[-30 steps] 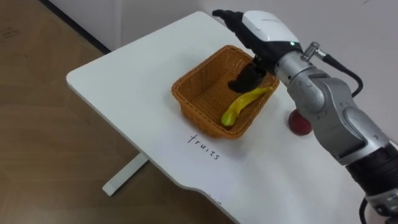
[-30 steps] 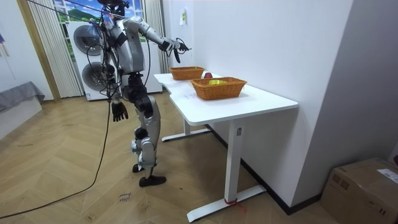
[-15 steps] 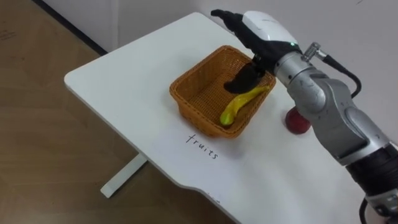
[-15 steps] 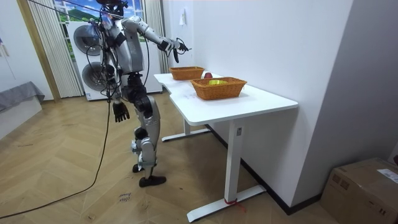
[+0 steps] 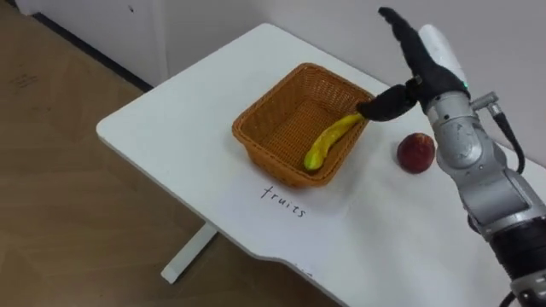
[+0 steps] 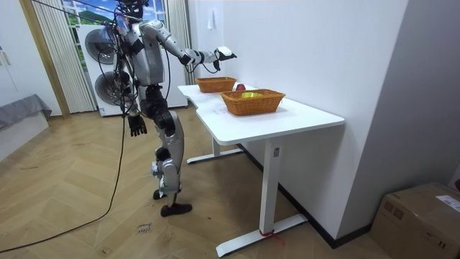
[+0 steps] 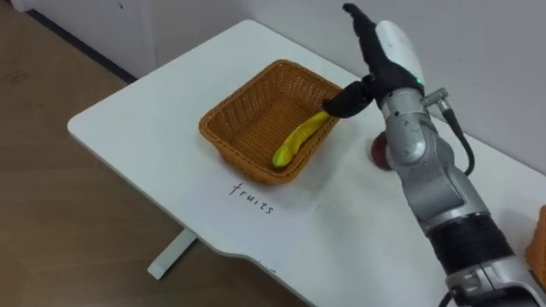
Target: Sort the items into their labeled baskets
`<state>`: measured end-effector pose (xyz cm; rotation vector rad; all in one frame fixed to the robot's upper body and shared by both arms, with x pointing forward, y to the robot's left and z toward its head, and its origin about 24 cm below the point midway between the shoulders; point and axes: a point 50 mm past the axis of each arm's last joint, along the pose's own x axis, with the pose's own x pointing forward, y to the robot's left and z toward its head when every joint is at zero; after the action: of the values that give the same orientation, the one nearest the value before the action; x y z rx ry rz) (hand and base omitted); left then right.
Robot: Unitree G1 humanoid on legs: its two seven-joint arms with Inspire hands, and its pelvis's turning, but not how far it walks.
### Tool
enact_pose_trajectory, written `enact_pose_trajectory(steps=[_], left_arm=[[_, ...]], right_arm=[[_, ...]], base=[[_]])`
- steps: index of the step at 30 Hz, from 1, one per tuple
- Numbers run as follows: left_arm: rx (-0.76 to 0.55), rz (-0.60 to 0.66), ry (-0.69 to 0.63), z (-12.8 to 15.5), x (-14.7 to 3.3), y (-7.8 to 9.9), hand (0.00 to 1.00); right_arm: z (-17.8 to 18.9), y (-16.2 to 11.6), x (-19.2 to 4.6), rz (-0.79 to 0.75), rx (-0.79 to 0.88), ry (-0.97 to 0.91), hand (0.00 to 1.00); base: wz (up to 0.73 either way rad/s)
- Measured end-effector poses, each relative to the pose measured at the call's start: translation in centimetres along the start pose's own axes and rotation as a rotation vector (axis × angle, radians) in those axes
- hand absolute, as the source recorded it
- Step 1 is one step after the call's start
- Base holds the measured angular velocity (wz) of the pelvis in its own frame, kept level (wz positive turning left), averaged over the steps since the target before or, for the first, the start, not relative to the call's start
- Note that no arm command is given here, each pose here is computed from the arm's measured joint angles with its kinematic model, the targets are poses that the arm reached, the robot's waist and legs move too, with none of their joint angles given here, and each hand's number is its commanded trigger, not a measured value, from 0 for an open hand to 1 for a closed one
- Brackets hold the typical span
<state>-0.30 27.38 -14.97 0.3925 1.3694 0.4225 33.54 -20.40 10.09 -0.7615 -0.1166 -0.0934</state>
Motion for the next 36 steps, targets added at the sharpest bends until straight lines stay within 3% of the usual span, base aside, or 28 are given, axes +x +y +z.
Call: enact_pose_trajectory(steps=[8,19,36], left_arm=[[0.02,-0.045,-0.003,-0.4,-0.5,-1.6,0.0],[0.02,-0.055,-0.006,-0.4,-0.6,-1.9,0.0],[0.03,-0.071,-0.002,0.0,-0.6,-2.0,0.0]], right_arm=[[-1.6,0.5,-0.4,-0.064,0.085,0.087,0.0],[-2.9,0.2,-0.5,-0.098,0.12,0.149,0.0],[-6.3,-0.2,-1.2,-0.177,0.459,0.368,0.0]], base=[[0.0],[0.0],[0.02]])
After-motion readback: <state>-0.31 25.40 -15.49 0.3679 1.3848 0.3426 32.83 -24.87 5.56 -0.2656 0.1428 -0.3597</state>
